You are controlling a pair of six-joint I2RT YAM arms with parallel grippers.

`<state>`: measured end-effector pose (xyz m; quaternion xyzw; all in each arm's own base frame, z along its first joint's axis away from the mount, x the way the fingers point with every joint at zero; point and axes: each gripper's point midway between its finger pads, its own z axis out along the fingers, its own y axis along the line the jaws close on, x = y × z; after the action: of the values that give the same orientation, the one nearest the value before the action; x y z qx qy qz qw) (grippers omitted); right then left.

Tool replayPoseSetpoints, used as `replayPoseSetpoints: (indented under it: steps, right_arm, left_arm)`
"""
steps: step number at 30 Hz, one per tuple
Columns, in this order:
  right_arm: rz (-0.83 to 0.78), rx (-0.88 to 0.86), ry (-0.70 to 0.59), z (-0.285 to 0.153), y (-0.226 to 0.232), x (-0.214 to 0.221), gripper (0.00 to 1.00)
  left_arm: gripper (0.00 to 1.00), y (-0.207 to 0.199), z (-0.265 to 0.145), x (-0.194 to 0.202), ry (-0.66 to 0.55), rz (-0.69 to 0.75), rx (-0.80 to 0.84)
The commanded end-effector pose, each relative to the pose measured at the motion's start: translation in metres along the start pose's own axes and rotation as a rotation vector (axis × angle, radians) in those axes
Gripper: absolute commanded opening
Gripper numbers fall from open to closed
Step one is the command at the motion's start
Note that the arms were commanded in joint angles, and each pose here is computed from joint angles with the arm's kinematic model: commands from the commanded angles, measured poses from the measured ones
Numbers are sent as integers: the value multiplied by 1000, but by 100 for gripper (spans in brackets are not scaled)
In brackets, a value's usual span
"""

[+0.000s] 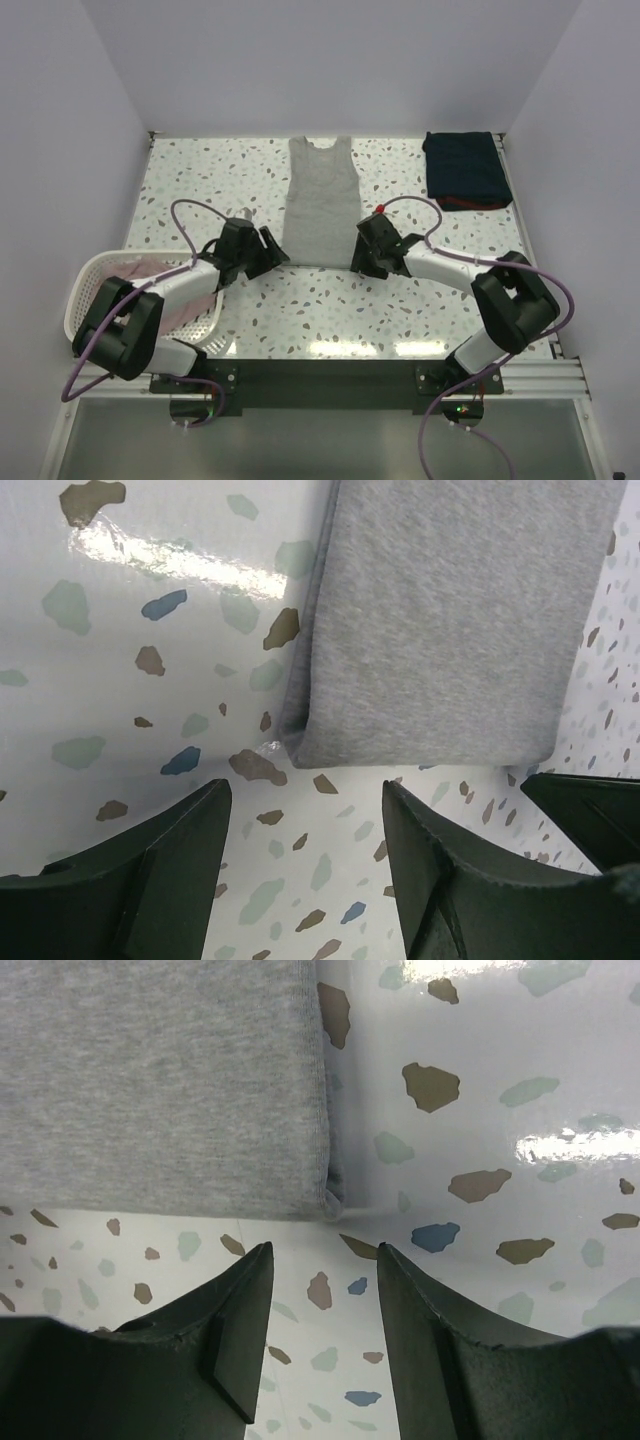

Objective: Fold and stack the tank tops
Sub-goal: Fold the tank top

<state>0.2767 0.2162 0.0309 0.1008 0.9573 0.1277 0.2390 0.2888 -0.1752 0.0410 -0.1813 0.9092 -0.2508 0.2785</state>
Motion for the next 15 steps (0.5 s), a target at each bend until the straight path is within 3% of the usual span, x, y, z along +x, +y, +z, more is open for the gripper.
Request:
replayPoseSetpoints:
  steps: [1,9,15]
  right_arm:
    - [82,-93,-46,-11,20,-12,50]
    - [135,-90,-45,-1,20,-13,50]
    - [177,-77,-71,6,11,-17,50]
  left_arm:
    - [66,-29,-2,-15,-51,-15,115]
    - [51,-19,15,-7,-26,-94,88]
    - [51,-6,20,-3,-32,-118,34]
